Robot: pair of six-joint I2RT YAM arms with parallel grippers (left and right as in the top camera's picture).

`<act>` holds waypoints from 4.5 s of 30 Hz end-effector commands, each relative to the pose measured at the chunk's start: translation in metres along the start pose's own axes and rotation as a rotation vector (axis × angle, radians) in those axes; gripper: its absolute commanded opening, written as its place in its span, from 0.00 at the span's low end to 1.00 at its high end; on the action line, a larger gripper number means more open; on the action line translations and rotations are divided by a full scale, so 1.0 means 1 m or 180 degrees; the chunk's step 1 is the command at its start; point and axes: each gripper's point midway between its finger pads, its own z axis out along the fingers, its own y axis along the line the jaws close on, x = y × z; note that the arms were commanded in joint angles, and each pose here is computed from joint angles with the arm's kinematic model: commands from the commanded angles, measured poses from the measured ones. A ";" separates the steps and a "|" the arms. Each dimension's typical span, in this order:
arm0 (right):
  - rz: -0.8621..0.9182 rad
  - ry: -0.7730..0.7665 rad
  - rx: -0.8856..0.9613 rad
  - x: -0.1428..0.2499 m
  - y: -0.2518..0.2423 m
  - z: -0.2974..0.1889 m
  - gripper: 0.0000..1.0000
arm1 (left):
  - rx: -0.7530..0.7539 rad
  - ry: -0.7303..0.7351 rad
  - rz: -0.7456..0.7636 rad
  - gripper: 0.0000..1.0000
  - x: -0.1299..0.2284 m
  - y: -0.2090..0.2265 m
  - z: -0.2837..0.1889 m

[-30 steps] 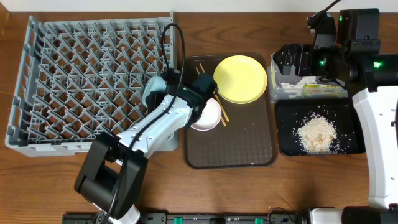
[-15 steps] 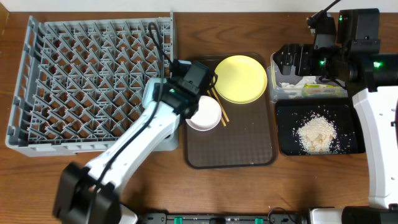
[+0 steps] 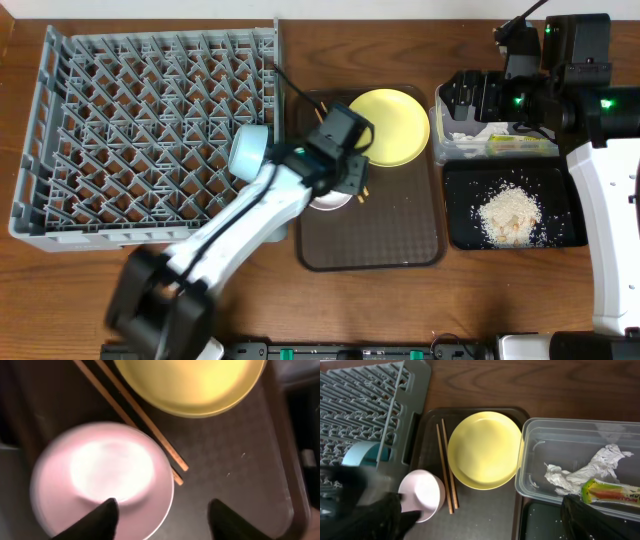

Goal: Sort waste into correct bins and load items into the dishwasher
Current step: 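Reach the left gripper to the pink-white bowl on the brown tray, then grasp the pink-white bowl rim with the left gripper and lift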

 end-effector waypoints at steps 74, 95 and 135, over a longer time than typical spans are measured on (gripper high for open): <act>-0.0010 -0.0021 0.0023 -0.003 -0.001 -0.001 0.99 | 0.0152 0.0341 -0.0435 0.44 -0.002 0.000 -0.001; -0.0011 -0.0020 0.0022 -0.003 -0.001 -0.001 0.99 | -0.0262 0.0691 0.0522 0.41 0.024 0.040 0.045; -0.0009 -0.0021 0.0024 -0.003 -0.001 -0.001 0.99 | -0.0018 0.0935 -0.1198 0.40 0.033 0.030 0.057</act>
